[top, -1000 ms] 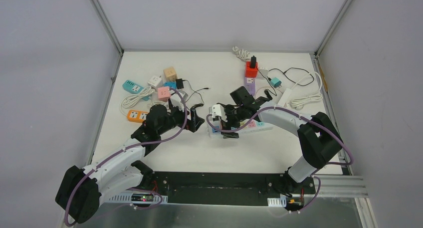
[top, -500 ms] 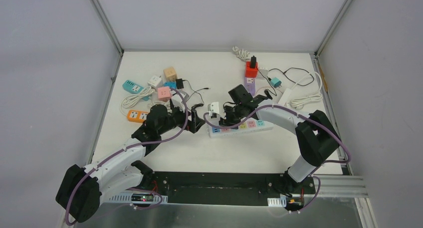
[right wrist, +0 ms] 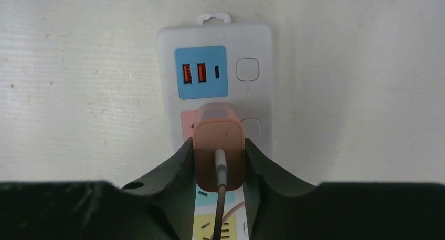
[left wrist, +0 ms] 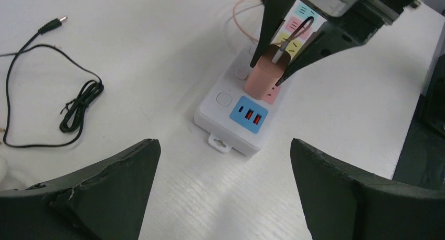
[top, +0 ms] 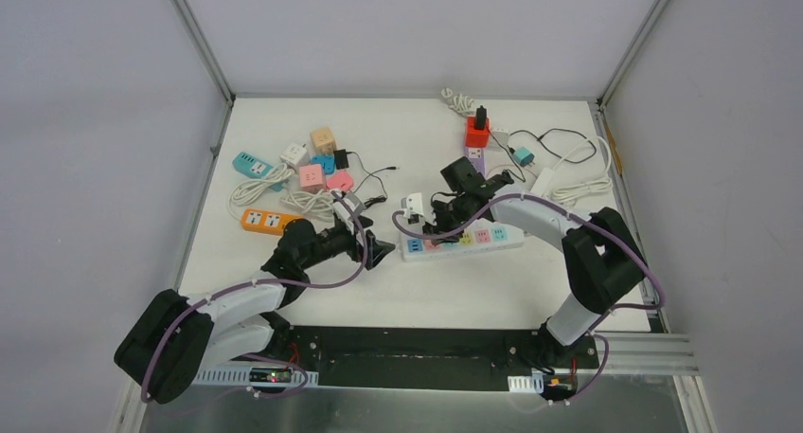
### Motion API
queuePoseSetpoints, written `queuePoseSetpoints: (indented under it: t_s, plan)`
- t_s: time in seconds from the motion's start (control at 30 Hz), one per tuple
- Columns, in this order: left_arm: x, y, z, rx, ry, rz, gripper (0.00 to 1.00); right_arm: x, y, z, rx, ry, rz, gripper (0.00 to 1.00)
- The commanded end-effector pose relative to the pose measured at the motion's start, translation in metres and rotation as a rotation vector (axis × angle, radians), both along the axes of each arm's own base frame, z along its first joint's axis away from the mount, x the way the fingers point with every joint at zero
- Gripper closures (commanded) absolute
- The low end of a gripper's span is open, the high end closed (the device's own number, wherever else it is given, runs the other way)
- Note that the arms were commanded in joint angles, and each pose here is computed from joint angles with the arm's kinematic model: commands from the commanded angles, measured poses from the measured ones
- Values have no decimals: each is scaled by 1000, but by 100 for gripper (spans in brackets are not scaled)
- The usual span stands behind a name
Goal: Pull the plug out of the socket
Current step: Remove the plug from the socket.
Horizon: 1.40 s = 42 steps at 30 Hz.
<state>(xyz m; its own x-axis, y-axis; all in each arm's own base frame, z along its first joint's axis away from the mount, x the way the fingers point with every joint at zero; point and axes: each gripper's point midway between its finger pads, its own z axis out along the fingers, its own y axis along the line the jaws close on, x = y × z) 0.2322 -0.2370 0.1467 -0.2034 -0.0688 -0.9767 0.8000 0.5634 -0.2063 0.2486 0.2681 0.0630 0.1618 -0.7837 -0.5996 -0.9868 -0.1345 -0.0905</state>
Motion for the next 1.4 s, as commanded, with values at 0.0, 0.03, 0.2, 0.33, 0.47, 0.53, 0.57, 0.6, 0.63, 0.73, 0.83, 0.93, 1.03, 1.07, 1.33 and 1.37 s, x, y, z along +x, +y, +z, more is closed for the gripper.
queuePoseSetpoints:
  t_s: [0.0,0.03,0.2,0.33,0.47,0.53,0.57,0.6,0.63,0.73,0.83,0.93,1.03,1.07,1.33,1.37]
  plan:
    - [-7,-21,48,-55,-303,-147,1,-9,-10,21,72,10,90,100]
    - [-10,-26,48,-45,-334,-183,1,-14,-13,23,80,15,109,100]
    - [-18,-55,32,15,-439,-319,1,-24,-20,18,89,46,152,100]
    - [-18,-78,7,58,-475,-396,2,-22,-24,16,82,65,131,100]
    - [-12,-89,-8,47,-500,-412,4,-20,-27,16,81,58,117,100]
    - [-10,-94,-14,43,-504,-426,4,-19,-27,15,77,56,110,100]
    - [-10,-96,-18,46,-499,-429,4,-18,-28,14,72,54,108,100]
    - [-9,-97,-22,50,-491,-426,4,-17,-28,14,69,57,105,100]
    - [-6,-98,-26,59,-479,-413,3,-17,-29,13,66,57,102,100]
    - [-2,-98,-39,88,-456,-379,2,-17,-28,14,65,61,98,100]
    - [3,-100,-52,116,-439,-361,1,-17,-27,14,68,68,96,100]
    - [2,-102,-64,135,-430,-381,1,-17,-28,13,61,73,90,100]
    - [0,-104,-68,137,-432,-407,1,-17,-28,12,61,79,92,100]
    - [1,-105,-71,140,-429,-409,1,-18,-28,12,60,81,92,100]
    - [0,-108,-74,140,-427,-431,16,-24,-29,9,54,87,116,100]
    - [0,-109,-75,141,-427,-437,21,-27,-27,10,58,93,123,100]
